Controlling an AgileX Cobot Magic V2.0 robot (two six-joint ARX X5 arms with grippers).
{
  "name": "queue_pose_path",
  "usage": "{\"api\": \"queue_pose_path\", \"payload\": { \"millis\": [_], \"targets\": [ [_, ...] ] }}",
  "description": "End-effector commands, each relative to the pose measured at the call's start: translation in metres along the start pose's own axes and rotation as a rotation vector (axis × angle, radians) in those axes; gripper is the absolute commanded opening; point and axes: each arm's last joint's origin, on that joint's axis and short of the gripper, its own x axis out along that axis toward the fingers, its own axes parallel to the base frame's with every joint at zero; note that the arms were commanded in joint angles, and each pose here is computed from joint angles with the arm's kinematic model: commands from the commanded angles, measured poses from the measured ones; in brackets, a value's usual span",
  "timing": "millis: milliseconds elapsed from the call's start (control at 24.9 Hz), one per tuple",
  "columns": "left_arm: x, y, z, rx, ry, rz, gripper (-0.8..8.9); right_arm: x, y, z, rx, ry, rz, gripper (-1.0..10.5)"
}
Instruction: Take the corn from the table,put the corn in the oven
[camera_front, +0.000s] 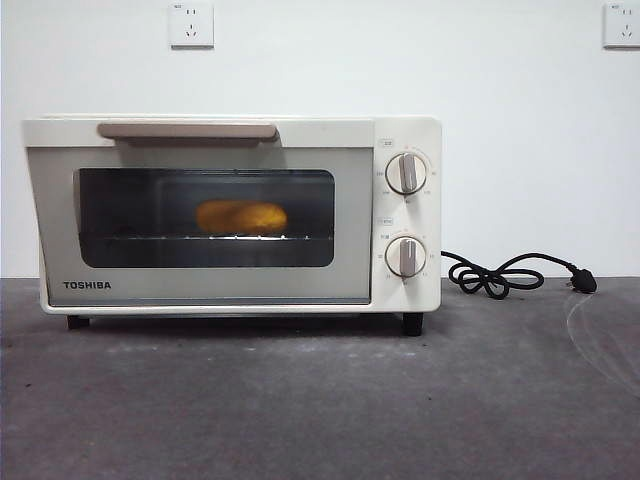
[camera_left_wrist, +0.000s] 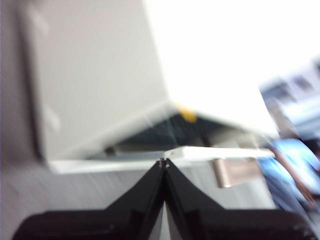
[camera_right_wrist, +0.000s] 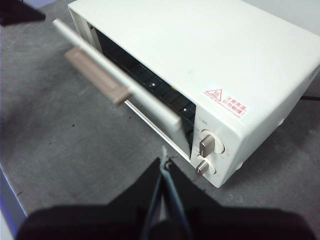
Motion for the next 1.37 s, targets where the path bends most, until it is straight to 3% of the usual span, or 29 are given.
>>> {"api": "queue_pose_path", "payload": {
  "millis": [40, 442, 563, 764, 925, 1367],
  "targets": [
    [-0.003, -0.007, 0.003, -0.093, -0.036, 0.004, -0.08, 0.001, -0.001, 0.001, -0.01, -0.003, 0.003, -0.1],
    [-0.012, -0.054, -0.013, 0.031, -0.044, 0.001, -0.08, 0.005, -0.002, 0.0, -0.007, 0.012, 0.006, -0.1],
    [-0.02, -0.074, -0.023, 0.085, -0.101, 0.097, -0.08, 0.009, -0.003, -0.001, 0.003, 0.026, 0.01, -0.1],
    [-0.037, -0.1, -0.044, 0.181, -0.253, 0.386, -0.07, 0.012, -0.004, -0.002, 0.007, 0.037, 0.008, 0.0],
    [-0.047, -0.117, -0.061, 0.245, -0.323, 0.486, -0.07, 0.012, -0.004, -0.002, 0.008, 0.037, 0.008, 0.0],
    [-0.044, -0.13, -0.073, 0.297, -0.269, 0.422, -0.03, 0.012, -0.005, -0.004, 0.014, 0.067, -0.025, 0.0]
  ]
}}
